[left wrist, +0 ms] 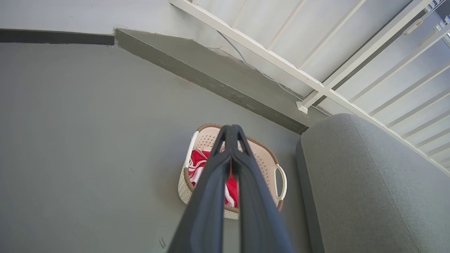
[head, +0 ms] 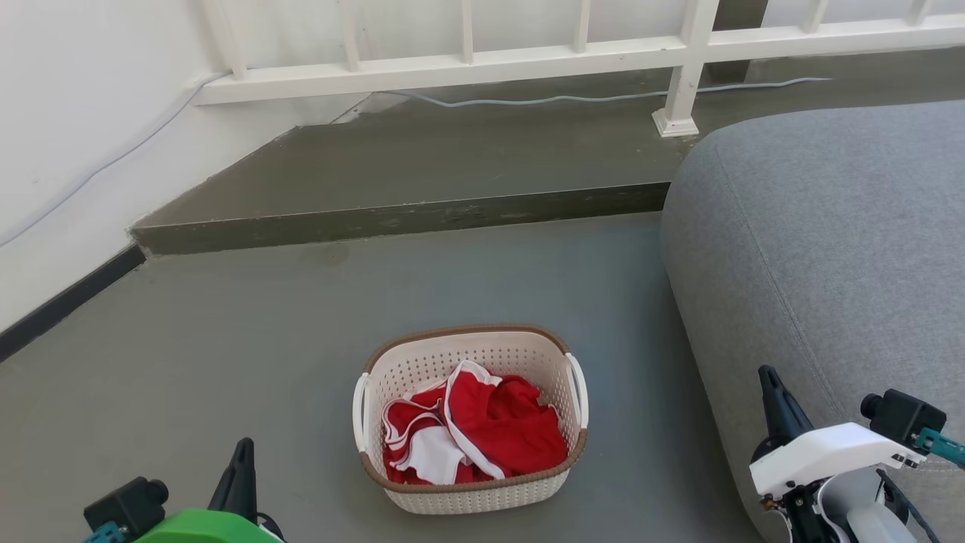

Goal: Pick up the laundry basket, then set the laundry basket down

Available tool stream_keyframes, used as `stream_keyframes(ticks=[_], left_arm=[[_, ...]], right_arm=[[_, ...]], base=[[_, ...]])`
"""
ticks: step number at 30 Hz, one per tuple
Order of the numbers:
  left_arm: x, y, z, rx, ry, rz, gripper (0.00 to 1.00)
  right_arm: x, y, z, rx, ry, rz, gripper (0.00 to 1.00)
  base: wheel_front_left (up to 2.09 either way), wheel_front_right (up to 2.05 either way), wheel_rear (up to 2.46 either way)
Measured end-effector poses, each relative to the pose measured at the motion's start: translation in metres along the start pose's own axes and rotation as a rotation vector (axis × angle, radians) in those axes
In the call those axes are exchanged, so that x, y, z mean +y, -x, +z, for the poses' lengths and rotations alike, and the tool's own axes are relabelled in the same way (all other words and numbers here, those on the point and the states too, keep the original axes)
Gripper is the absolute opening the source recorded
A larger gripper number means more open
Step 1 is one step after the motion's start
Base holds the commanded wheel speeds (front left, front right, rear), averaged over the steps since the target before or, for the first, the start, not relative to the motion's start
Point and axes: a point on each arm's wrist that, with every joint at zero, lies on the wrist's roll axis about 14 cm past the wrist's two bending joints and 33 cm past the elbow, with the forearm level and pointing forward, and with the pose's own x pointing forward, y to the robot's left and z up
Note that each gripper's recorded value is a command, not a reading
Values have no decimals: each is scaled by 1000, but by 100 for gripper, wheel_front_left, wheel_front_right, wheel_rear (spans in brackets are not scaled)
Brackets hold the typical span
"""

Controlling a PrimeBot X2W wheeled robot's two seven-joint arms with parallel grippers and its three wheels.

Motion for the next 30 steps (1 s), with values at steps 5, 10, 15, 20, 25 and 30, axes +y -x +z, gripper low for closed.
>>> stream_keyframes(ticks=[5,10,15,20,25,30], left_arm=[[2,-4,2,1,73,11,0],[5,-6,5,2,141,18,0],[8,-8,6,8,206,26,0],[11,-11,11,1,273,29,0],[10,-14,14,0,338,22,0],[14,-15,18,-7,406,29,0]], right_arm=[[0,-5,5,-5,-74,-2,0],[-4,-6,6,3,-143,-12,0],[-6,-8,8,6,-214,-19,0],[-7,-11,12,4,-289,-16,0],[-6,-14,14,2,-366,-14,0],[-7,-16,15,4,-441,-15,0]], base=[[0,0,0],[0,0,0],[0,0,0],[0,0,0],[0,0,0],[0,0,0]])
